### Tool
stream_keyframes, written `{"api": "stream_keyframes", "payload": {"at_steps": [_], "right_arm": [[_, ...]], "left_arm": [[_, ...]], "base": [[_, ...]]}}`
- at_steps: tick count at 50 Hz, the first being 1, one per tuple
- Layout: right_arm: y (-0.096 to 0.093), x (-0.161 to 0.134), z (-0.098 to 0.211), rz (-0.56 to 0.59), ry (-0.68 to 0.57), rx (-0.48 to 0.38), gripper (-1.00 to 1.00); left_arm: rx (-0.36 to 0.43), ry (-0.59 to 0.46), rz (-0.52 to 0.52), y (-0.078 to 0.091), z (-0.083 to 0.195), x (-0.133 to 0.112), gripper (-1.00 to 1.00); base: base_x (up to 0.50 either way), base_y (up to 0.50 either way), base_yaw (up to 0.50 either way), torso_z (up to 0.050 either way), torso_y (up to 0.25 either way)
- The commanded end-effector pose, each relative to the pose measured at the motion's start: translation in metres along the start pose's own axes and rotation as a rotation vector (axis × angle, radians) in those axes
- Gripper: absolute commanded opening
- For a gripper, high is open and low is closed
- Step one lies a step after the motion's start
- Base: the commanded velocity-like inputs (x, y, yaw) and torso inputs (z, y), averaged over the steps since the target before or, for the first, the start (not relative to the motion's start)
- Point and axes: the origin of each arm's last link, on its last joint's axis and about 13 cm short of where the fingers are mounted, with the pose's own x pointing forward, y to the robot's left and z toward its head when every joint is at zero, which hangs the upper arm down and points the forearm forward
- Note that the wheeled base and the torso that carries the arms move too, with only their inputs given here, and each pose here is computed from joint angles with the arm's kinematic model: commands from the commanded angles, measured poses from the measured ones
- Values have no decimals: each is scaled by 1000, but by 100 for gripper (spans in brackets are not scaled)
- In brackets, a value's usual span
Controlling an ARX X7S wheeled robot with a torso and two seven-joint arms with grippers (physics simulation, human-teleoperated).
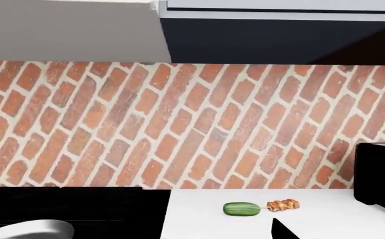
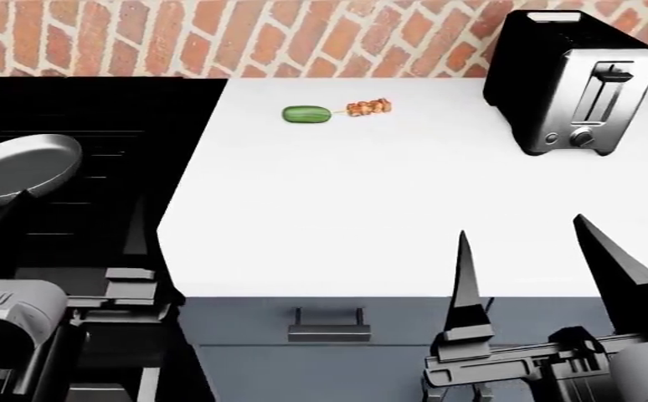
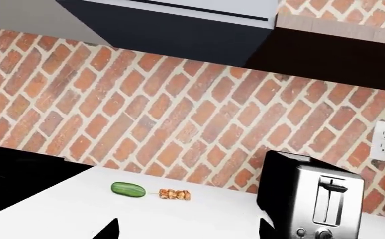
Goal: Place both pans onto different burners. Then place the pickle and the skewer on different pans.
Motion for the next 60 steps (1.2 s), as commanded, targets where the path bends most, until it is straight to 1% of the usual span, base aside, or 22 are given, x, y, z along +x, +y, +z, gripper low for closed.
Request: {"api": "stream_keyframes", "payload": {"at_steps": [1, 4, 9, 13, 18, 22, 26, 29, 31, 37, 42, 48, 52, 60], "right_arm": [[1, 0, 0, 10, 0, 3, 100], [1, 0, 0, 16, 1, 6, 100], [6, 3, 0, 33, 35, 3, 100], [8, 19, -4, 65, 68, 4, 100], [3, 64, -1, 115, 112, 14, 100], [-2, 102, 1, 133, 144, 12, 100], [-6, 135, 11, 130, 151, -14, 100], [-8, 153, 17, 128, 160, -39, 100], [-10, 166, 15, 129, 176, -42, 100], [-12, 198, 2, 131, 228, 4, 100], [-10, 214, -2, 135, 268, 26, 100], [-9, 224, -9, 152, 323, 34, 100], [-9, 226, -12, 157, 345, 41, 100], [-9, 224, -19, 160, 347, 66, 100]], "left_arm": [[7, -2, -6, -1, 0, -1, 100], [7, -1, -9, -2, 0, -1, 100], [12, 3, -11, -3, -2, 1, 100], [16, 15, -6, -4, -4, 14, 100], [25, 10, -24, -13, 0, 44, 100], [6, 30, -45, -22, 1, 71, 100], [0, 49, -57, -30, 3, 99, 100], [5, 59, -58, -33, 6, 115, 100], [8, 69, -49, -34, 6, 125, 100], [8, 120, 2, -32, -1, 153, 100], [14, 150, 21, -31, -5, 166, 100], [12, 184, 16, -33, -8, 174, 100], [19, 190, 20, -33, -8, 177, 100], [16, 188, 27, -31, -6, 175, 100]], "base": [[0, -500, 0, 0, 0], [0, -419, 0, 0, 0], [0, 0, 0, 0, 0], [0, 0, 0, 0, 0], [0, 0, 0, 0, 0], [0, 0, 0, 0, 0], [0, 0, 0, 0, 0], [0, 0, 0, 0, 0], [0, 0, 0, 0, 0], [0, 0, 0, 0, 0], [0, 0, 0, 0, 0], [0, 0, 0, 0, 0], [469, 0, 0, 0, 0], [500, 0, 0, 0, 0]]}}
